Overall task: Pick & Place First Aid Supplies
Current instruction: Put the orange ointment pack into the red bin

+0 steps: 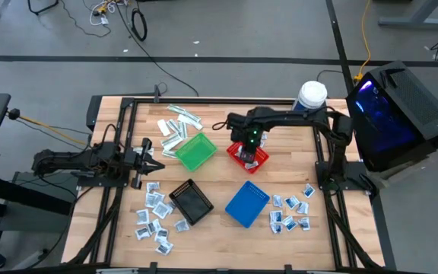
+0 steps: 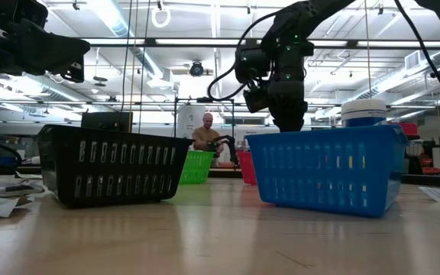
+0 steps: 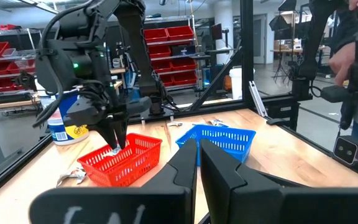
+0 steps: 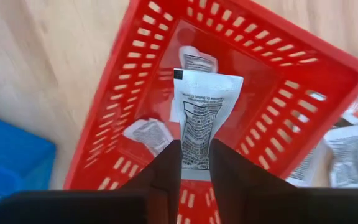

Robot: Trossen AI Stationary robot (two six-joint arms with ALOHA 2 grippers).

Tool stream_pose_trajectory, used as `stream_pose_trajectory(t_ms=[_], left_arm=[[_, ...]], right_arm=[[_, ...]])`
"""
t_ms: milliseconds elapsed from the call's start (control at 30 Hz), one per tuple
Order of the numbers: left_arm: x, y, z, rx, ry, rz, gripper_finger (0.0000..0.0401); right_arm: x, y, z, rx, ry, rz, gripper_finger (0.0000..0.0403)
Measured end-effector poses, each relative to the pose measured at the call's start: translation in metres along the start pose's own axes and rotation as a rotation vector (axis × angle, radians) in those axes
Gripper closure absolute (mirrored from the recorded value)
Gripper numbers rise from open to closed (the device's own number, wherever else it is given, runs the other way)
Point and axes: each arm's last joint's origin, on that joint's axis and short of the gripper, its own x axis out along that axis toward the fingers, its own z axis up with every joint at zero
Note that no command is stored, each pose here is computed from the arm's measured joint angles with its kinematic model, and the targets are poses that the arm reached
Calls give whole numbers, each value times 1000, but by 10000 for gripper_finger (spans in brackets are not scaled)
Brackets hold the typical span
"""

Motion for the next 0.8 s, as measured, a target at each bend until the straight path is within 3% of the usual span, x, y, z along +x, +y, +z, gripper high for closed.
stream_pose_trajectory(t_ms=[400,800], left_arm=[[0,0,0,0,0,0,376],[0,0,0,0,0,0,376]], right_arm=[[-14,-2,-3,31,-45,-4,237],[-60,-46,-17,97,-196,-33,201]])
